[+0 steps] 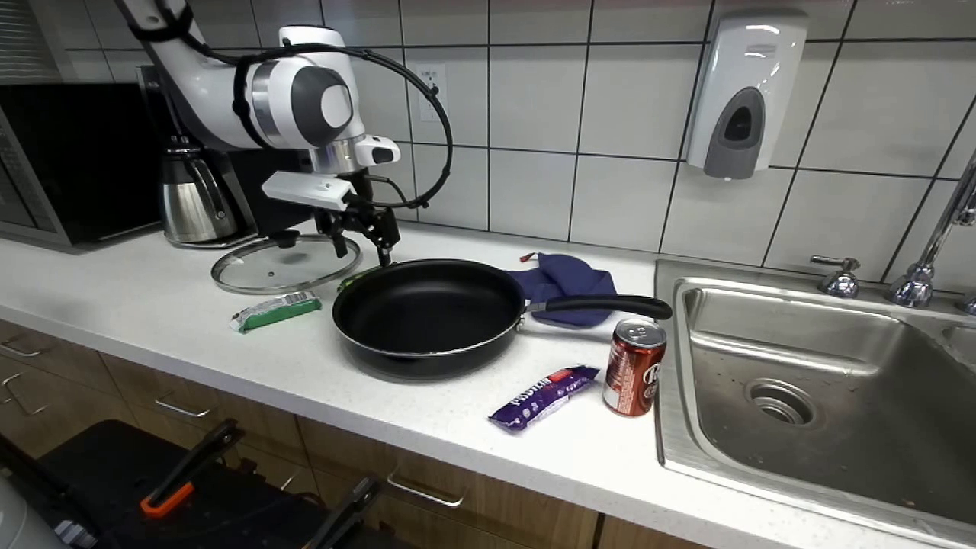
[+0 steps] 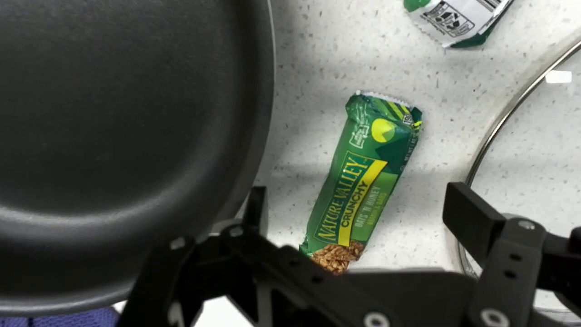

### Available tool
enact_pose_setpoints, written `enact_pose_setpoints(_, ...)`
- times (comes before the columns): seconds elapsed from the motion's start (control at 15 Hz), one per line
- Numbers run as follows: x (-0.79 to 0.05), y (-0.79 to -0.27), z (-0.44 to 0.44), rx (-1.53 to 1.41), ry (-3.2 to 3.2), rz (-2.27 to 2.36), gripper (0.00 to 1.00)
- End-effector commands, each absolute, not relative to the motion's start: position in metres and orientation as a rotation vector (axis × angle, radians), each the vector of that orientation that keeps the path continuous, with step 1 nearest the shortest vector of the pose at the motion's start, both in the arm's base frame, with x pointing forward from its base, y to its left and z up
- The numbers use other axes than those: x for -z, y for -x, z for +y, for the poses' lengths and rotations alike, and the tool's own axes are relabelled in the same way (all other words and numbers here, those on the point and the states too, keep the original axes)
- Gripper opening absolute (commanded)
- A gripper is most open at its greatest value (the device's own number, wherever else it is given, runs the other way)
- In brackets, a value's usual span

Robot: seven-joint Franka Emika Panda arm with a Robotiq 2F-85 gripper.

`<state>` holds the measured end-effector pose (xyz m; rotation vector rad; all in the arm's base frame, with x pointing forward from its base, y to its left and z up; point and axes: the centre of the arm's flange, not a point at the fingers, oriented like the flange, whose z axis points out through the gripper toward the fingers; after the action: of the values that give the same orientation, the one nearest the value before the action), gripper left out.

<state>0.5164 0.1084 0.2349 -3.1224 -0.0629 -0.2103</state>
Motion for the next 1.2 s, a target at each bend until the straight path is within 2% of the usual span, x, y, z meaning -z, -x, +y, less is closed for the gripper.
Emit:
enact_pose_setpoints(0.0,-0.229,-0.529,0.106,0.237,3.101,-0.029,1.0)
enact_pose_setpoints(1.13,-0.204,-0.544,0.123,0.209,3.089,-0.075,1.0)
